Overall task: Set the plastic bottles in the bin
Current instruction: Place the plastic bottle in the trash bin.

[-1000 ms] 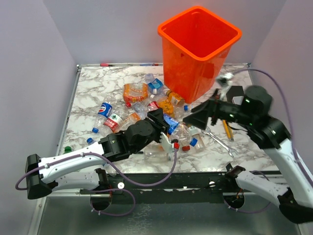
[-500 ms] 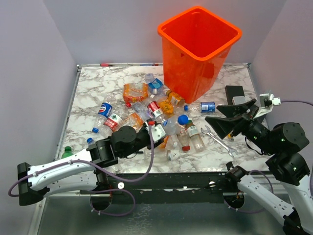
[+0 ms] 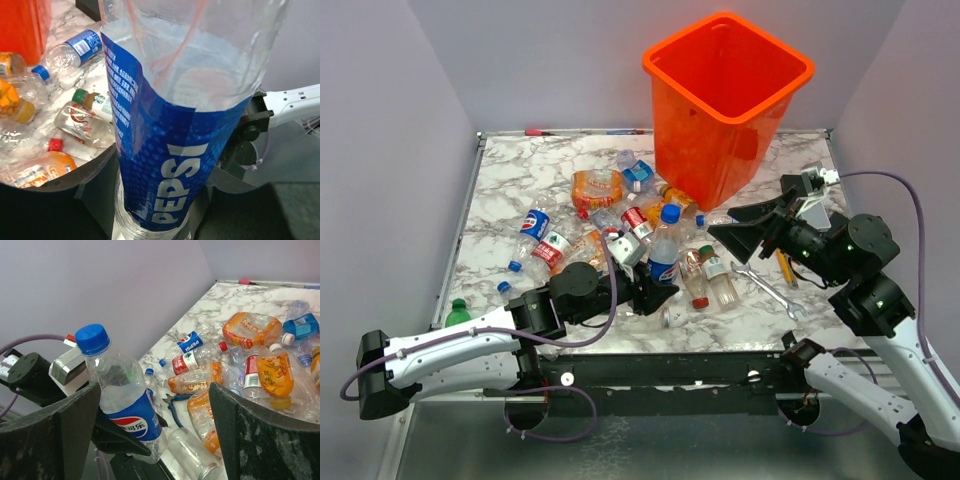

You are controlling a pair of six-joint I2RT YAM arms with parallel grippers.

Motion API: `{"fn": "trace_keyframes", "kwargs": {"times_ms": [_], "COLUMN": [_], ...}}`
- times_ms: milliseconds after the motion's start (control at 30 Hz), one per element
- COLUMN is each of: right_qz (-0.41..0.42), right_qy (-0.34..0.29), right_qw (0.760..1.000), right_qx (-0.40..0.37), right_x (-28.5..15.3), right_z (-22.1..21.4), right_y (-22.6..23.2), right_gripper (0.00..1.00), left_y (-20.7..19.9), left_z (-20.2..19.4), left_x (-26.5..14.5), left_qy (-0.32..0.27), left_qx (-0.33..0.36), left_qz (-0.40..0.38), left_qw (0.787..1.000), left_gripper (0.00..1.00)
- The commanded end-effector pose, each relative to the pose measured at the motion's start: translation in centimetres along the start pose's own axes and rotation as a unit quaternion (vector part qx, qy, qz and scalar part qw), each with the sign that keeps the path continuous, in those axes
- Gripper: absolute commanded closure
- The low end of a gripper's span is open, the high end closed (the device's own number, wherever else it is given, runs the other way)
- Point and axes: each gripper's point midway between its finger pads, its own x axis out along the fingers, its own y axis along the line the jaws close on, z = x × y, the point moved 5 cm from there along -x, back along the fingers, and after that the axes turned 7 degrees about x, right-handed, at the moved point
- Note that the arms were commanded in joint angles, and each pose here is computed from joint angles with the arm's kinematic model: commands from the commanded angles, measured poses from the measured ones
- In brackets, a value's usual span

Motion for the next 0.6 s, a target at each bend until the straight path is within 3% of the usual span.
{"fn": "trace_keyframes", "kwargs": {"times_ms": [0,233,567], "right_qz": [0.002,-0.005,0.048], "right_qy": [-0.006,0.028,0.061], "right_qw": [1.000,0.999,0.997], "right_qx": [0.007,0.014,-0.009], "right_x": [0.8,2.6,6.4], "right_z": [0.2,-0.8,-2.3], "right_y": [0.0,-0.3,4.2], "right_gripper": [0.09,0.11,0.11], "left_y": [-0.9,-0.7,-0.9], "left_z": [-0.5,-1.1,-1.7], "left_x": [0.0,-0.2,0.4], "left_qy": [0.004,0.009,0.027], "left_qx": [-0.048,-0.059,-0.067], "left_qz": [-0.021,-0.017,-0.018], "left_qw": [0.999,0.998,0.997], "left_gripper": [0.83,0.83,0.83]}}
